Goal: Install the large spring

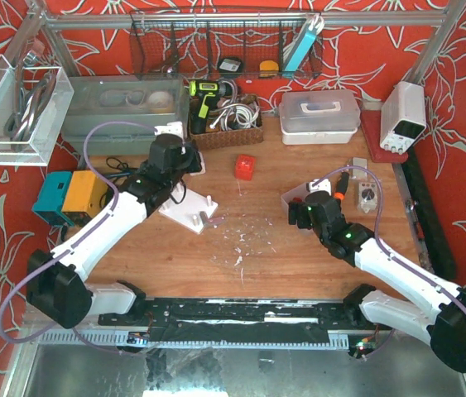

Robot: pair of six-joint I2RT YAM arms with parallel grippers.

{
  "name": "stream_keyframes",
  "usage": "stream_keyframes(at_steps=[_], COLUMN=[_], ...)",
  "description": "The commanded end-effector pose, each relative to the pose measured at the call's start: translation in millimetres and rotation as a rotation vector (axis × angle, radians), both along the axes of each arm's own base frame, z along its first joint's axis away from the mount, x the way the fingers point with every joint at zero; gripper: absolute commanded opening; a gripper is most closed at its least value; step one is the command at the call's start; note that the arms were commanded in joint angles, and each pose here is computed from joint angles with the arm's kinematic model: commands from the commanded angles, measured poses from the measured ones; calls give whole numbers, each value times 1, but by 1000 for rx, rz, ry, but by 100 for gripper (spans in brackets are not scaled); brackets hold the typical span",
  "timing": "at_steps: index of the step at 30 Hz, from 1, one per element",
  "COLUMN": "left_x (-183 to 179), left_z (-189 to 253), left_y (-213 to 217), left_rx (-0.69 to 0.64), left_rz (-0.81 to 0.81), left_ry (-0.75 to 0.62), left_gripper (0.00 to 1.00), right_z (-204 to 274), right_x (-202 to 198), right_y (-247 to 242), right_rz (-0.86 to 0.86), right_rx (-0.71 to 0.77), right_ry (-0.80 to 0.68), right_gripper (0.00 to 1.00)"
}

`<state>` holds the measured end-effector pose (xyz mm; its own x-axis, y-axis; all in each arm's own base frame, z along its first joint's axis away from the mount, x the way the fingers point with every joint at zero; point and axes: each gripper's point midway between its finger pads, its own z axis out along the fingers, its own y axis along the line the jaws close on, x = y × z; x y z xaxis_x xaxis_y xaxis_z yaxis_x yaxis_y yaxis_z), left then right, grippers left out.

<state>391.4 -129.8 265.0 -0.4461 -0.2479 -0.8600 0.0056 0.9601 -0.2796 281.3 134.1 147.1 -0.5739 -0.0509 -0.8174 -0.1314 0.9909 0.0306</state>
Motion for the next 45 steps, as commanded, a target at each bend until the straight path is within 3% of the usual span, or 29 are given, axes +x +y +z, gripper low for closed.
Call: stream_keyframes(at_steps=[1, 6, 11, 17, 19, 20, 21, 23, 25, 28, 38, 45], left_x=[9, 26, 50, 85, 91, 92, 93, 93, 89, 79, 14, -55], left_z=[43, 38, 6, -59, -68, -74, -79, -88, -92, -94, -107, -141], left_y=[-26, -53, -85, -101, -105, -106, -105, -102, -100, -98, -100, -122], left_rx=[-95, -124, -167, -64, -39, -26, -15, 12, 36, 68, 157, 432], left_rz=[-95, -190, -271, -279, -287, -287, -283, -266, -264, -264, -374, -659], left_ry=[-116, -120, -57, 67, 95, 109, 118, 139, 150, 161, 214, 228], left_gripper=[0, 0, 0, 2, 11, 20, 35, 50, 60, 67, 64, 54], right_z=[-1, -1, -6, -12, -12, -12, -13, -13, -13, -13, -14, -11], right_x=[0, 0, 1, 2, 2, 2, 2, 3, 3, 3, 4, 3], right_y=[-3, -2, 5, 11, 12, 12, 12, 13, 13, 14, 12, 10], right_rz=[-10, -9, 18, 40, 41, 40, 39, 39, 37, 36, 26, 16], right_rx=[-24, -27, -32, -62, -70, -72, -75, -78, -81, -81, -91, -81], right_ry=[-11, -11, 2, 22, 24, 24, 25, 25, 25, 28, 26, 15], right_gripper=[99, 99, 99, 99, 99, 99, 99, 99, 99, 99, 99, 99])
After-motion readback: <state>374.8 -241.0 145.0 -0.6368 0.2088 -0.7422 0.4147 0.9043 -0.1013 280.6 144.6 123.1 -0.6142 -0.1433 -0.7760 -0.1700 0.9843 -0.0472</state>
